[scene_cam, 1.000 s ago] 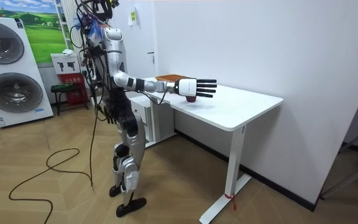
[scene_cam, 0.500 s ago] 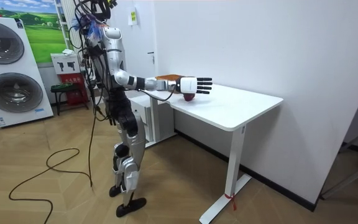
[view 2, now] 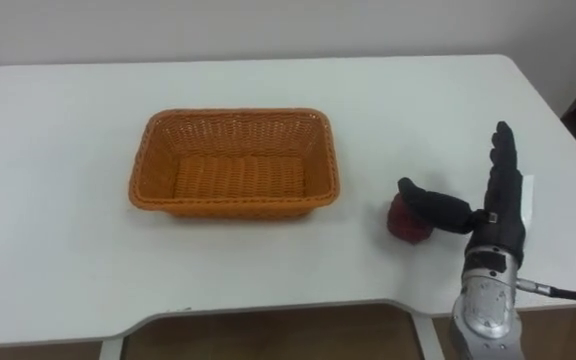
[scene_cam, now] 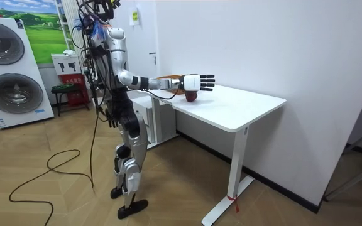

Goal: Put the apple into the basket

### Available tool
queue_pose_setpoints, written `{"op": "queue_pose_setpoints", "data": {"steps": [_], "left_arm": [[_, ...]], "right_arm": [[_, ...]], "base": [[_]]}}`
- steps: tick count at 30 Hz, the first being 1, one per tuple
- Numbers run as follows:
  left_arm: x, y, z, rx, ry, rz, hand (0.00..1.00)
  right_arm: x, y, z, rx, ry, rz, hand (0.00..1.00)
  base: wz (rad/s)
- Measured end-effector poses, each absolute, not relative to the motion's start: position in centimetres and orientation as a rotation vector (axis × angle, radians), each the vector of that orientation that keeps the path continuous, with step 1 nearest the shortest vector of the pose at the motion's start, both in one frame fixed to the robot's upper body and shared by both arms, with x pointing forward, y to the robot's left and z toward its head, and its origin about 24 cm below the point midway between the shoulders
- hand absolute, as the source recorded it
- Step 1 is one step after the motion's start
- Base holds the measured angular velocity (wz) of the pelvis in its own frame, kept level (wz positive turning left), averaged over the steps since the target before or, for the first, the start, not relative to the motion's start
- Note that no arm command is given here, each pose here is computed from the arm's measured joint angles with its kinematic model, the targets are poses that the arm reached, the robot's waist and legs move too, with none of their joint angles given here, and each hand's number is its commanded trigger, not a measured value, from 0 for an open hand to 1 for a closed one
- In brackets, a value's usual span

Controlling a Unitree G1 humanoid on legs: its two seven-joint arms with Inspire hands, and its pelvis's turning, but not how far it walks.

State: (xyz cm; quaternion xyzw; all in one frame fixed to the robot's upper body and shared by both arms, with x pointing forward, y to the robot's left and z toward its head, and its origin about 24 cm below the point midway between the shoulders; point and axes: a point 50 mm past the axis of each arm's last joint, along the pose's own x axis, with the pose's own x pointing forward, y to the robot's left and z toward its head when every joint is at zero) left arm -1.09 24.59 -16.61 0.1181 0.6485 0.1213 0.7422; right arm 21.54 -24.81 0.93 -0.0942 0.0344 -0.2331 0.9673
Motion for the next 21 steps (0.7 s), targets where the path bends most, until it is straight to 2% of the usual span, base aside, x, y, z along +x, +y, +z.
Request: {"op": "queue_pose_setpoints", "data": {"steps": [9, 21], "left_arm": [[-1.8, 24.6, -16.6, 0.252, 1.445, 0.260, 0.00], [-0.8, 24.7, -16.6, 0.263, 1.420, 0.264, 0.00]], "right_arm": [[22.3, -24.9, 2.4, -0.199, 0.005, -0.469, 0.00], [22.0, -24.7, 1.2, -0.252, 0.059, -0.421, 0.00]], "base": [[0.04], [0.02]]}}
